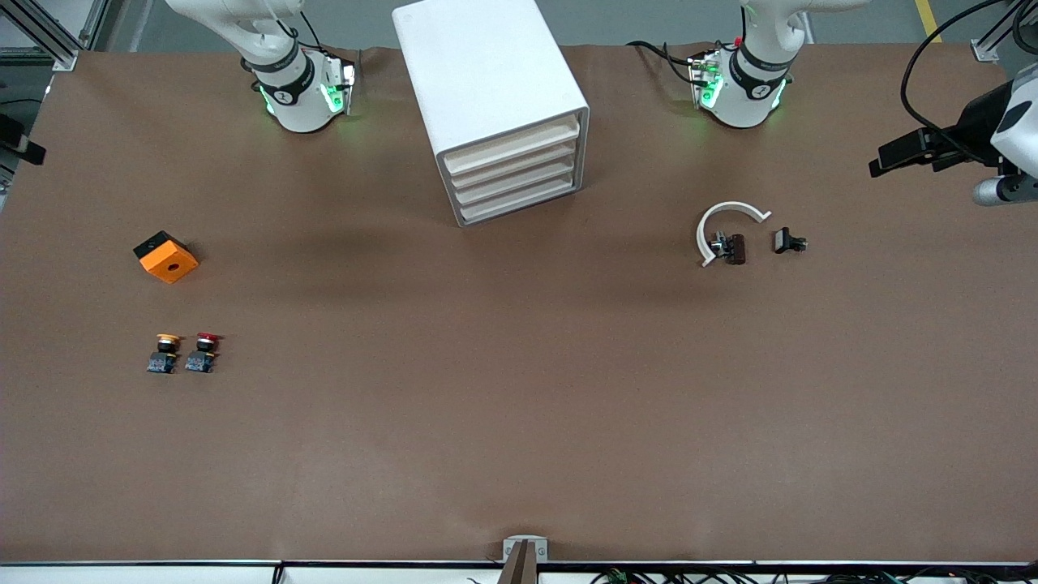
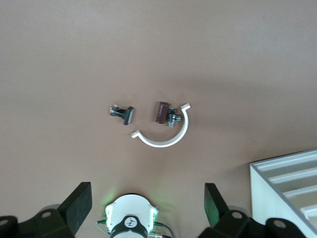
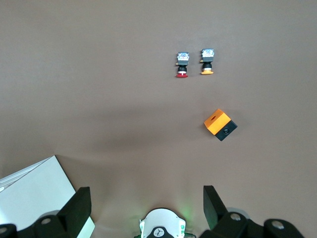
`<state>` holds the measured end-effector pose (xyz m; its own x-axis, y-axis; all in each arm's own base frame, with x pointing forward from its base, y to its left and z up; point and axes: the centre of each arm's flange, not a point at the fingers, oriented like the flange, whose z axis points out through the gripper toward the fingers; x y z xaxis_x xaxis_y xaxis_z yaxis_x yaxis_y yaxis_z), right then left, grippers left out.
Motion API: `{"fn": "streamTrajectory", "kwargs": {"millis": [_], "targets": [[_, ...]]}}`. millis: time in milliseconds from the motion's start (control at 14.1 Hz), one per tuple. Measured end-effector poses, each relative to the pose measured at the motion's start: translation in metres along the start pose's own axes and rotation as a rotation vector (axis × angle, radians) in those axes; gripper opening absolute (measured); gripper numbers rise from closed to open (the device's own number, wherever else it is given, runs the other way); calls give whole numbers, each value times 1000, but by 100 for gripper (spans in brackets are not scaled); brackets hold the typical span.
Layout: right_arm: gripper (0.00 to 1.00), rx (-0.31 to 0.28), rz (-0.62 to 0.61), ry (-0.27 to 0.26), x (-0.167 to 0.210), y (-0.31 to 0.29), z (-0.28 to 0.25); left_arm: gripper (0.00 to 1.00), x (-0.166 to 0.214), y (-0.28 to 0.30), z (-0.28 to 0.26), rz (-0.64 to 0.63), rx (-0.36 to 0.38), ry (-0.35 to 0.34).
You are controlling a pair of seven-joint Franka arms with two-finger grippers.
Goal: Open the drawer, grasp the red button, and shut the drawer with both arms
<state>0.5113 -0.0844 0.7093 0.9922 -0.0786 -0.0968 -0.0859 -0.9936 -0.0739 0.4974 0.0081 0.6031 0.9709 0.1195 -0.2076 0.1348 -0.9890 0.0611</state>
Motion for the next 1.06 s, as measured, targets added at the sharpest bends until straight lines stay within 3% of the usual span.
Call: {"fn": "streamTrajectory", "kwargs": {"millis": [213,568,852,1065], "targets": [[100,-29,-40,24,3,-5,7,100,-10,-9,5,19,30,26],[100,-44,-87,39,9,-13,13,100,-31,-19,17,69,46,139],[100,-49,-92,35,9,-12,14,100,-1,-1,-4,100,46,257],[100,-47,-90,29,7,-11,16,100,44,19,-21,128,37,289]]}}
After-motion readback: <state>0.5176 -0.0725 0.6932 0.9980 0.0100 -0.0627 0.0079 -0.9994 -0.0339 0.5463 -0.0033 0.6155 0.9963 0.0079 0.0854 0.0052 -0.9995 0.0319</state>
